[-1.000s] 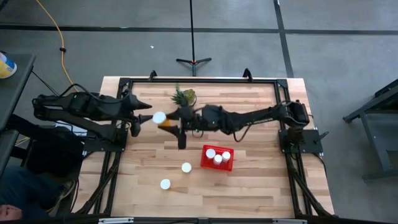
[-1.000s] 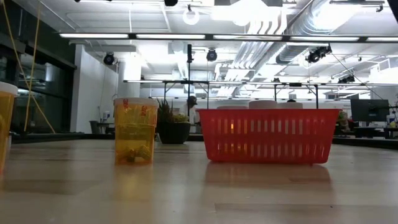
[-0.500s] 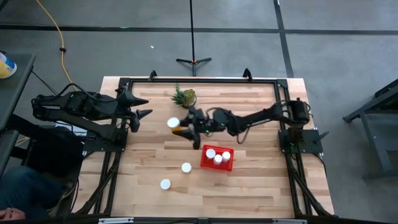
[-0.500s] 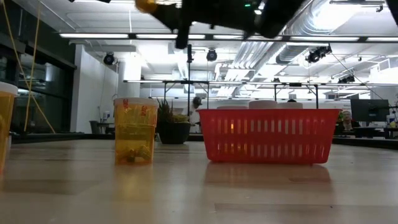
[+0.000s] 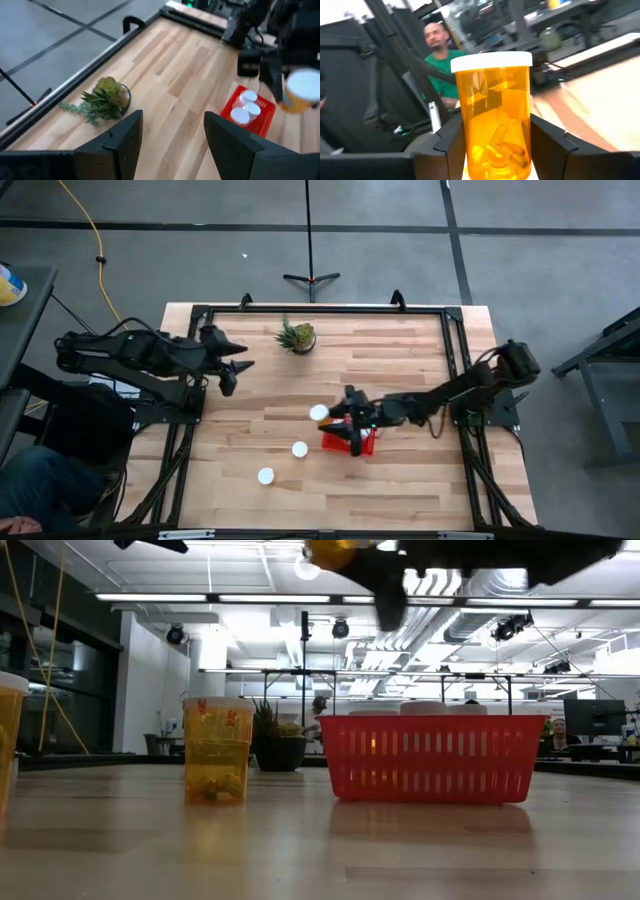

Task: Pick and place pill bottles into a basket
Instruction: Put the orange pill bottle into the red bin

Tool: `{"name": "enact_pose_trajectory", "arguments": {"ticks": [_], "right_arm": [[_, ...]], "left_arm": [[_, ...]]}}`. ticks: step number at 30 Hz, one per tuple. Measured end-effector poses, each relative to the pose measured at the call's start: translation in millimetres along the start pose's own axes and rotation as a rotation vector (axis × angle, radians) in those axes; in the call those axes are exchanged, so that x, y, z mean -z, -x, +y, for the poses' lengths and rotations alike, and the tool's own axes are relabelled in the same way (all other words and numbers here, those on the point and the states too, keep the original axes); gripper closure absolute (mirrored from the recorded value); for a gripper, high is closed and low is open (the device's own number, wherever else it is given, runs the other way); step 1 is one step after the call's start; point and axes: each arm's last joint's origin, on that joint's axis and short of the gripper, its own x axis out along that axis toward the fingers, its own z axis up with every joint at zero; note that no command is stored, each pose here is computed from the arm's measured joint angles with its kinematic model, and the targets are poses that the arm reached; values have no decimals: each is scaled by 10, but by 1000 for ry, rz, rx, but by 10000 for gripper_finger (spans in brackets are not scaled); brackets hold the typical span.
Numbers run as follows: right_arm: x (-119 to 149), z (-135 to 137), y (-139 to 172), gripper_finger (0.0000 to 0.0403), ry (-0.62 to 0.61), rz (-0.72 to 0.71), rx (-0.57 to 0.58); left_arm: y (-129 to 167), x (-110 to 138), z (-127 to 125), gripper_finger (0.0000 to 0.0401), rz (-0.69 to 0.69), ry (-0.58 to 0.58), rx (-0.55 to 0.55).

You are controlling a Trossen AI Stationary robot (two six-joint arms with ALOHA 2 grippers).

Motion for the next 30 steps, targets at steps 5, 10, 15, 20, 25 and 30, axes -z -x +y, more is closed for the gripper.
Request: {"name": "enact_pose_trajectory", "arguments": {"ticks": [5,10,15,20,25,30], "right_arm": [[277,102,256,234,-22,34,92],[348,152,294,234,-7,43,136],[363,130,295,234,9,57,163],[399,110,300,234,25,89,185],[412,103,302,234,31,103,193],[432,92,307,234,39,123,203]], "left_arm": [[-206,-23,-165,158,33,-41,31],[-434,-123,-425,158,-2,-115,213],[-747,-132,-683,157,2,-196,333],[-1081,-15,-887,129,90,-245,413],[-1317,42,-1045,49,101,-243,489],[-1498,100,-1153,9,108,-240,531]]}}
